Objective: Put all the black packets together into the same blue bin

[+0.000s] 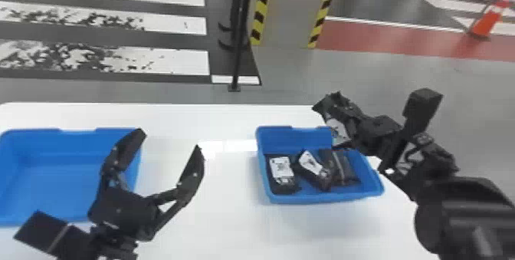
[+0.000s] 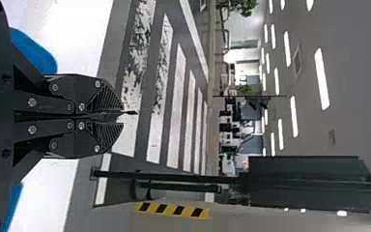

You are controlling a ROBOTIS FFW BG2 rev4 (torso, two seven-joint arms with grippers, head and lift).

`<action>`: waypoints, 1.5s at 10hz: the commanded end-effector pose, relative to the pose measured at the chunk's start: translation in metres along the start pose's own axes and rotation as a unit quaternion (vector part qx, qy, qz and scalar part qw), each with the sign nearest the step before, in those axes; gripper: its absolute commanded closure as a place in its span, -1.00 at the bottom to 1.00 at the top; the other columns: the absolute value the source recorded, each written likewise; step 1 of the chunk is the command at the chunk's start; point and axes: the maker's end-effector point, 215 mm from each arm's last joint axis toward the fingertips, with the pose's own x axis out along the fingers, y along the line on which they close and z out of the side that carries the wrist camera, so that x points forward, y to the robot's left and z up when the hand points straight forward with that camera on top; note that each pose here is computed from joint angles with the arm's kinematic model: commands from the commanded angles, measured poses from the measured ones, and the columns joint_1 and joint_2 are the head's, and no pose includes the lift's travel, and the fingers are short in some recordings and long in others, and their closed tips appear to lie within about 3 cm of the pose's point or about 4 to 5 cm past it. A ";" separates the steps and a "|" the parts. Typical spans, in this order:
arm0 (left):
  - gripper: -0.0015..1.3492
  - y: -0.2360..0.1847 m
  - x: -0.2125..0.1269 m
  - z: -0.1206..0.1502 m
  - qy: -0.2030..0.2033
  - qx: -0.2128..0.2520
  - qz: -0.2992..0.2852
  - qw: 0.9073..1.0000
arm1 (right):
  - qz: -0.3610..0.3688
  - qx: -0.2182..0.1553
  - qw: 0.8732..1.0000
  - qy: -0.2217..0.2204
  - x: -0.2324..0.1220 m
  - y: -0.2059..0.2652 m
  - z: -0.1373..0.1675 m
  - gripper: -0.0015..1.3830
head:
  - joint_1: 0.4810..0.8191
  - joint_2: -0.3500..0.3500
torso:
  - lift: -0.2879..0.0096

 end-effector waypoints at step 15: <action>-0.82 0.103 -0.069 -0.016 0.115 0.026 0.215 0.969 | -0.082 -0.031 0.996 -0.021 -0.140 0.077 -0.009 -0.77 | 0.27 -0.41 | 0.20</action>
